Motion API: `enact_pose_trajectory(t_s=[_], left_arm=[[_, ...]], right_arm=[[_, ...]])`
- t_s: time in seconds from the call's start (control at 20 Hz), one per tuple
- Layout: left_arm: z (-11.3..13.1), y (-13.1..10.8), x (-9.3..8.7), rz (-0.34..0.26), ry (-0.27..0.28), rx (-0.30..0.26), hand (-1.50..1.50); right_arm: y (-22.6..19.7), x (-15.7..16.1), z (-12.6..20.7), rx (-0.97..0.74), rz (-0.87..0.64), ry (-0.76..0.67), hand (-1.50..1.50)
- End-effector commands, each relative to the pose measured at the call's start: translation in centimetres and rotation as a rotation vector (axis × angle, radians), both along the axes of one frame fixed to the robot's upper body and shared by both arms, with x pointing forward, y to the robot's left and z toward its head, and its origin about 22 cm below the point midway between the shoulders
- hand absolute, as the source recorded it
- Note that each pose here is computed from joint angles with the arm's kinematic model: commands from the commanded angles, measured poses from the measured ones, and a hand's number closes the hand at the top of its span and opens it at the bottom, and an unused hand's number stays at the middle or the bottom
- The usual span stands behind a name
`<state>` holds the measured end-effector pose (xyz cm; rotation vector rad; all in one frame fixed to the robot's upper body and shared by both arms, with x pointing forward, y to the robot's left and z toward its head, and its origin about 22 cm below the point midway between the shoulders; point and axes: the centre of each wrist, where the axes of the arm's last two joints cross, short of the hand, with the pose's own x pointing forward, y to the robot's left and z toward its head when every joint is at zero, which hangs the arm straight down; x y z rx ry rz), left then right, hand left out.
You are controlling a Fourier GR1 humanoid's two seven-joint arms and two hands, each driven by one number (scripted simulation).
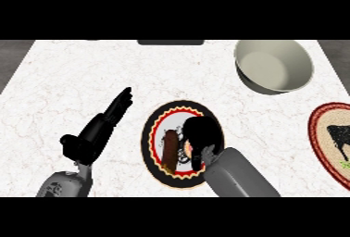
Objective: Pick the cupcake from the plate and place it in the bowl
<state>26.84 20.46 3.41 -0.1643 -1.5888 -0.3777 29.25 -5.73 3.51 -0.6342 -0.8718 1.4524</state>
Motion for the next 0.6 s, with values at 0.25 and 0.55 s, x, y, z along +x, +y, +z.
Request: enact_pose_trajectory(t_s=[0.25, 0.55], left_arm=[[0.7, -2.1, -0.3, -0.061, -0.015, -0.005, 0.0], [0.5, -0.5, 0.4, -0.05, -0.03, -0.001, 0.0]], right_arm=[[-1.7, 9.0, 4.8, 0.053, -0.406, -0.131, 1.5], [-2.8, 13.1, 6.0, -0.07, -0.563, -0.24, 1.5]])
